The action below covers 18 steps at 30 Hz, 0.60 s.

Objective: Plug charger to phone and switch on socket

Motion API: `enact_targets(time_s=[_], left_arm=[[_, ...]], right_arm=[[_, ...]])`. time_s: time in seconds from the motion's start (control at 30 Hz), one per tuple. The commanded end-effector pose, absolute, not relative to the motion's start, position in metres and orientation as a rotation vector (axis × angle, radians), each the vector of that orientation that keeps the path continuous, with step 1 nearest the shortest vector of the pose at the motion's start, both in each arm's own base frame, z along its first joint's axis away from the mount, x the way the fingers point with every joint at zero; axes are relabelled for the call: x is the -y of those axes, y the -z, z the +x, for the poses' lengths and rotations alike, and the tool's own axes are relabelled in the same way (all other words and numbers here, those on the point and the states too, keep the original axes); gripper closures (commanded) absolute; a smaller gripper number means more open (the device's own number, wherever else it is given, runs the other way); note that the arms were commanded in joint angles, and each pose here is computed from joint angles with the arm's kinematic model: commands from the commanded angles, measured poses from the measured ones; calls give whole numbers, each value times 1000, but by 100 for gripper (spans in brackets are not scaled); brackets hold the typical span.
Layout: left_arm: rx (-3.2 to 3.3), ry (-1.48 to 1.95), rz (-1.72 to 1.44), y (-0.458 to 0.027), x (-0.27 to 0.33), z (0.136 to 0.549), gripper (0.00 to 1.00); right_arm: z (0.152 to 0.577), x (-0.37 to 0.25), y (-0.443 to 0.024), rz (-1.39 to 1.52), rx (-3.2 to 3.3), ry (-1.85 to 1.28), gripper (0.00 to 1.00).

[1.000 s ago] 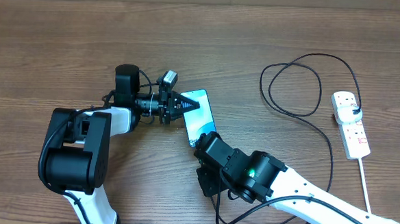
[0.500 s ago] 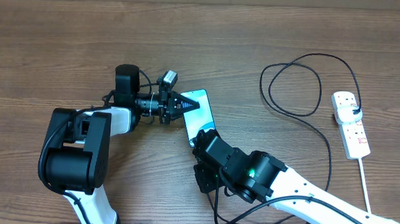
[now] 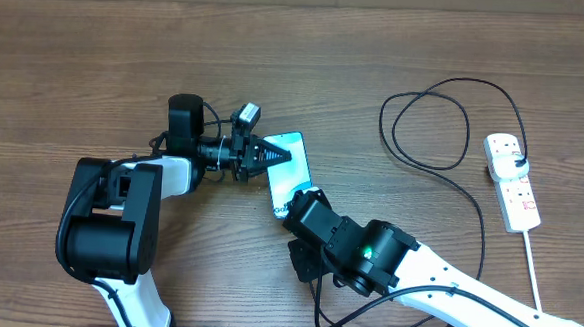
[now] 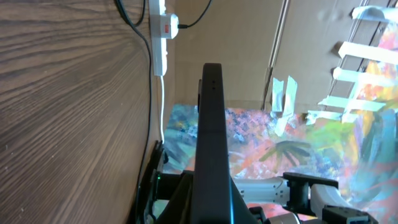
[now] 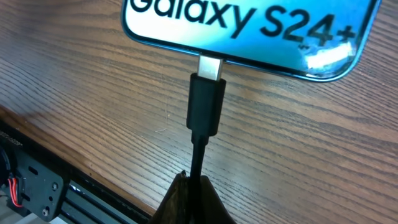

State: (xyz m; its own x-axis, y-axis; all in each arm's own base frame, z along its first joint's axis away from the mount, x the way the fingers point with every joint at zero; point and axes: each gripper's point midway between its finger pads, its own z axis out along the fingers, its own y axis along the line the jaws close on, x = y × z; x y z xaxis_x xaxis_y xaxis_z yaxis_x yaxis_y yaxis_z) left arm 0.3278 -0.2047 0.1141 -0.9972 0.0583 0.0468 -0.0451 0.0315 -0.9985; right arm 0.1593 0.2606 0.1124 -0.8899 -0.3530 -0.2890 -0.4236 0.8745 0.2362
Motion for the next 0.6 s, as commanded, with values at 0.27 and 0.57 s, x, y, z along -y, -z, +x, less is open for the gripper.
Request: enact_targets(time_s=[0.27, 0.57], left_arm=[[2185, -2202, -179, -127, 205, 328, 96], [2185, -2203, -181, -127, 205, 328, 96]], right_arm=[[152, -273, -122, -609, -2830, -546, 96], [145, -270, -120, -620, -2863, -546, 96]])
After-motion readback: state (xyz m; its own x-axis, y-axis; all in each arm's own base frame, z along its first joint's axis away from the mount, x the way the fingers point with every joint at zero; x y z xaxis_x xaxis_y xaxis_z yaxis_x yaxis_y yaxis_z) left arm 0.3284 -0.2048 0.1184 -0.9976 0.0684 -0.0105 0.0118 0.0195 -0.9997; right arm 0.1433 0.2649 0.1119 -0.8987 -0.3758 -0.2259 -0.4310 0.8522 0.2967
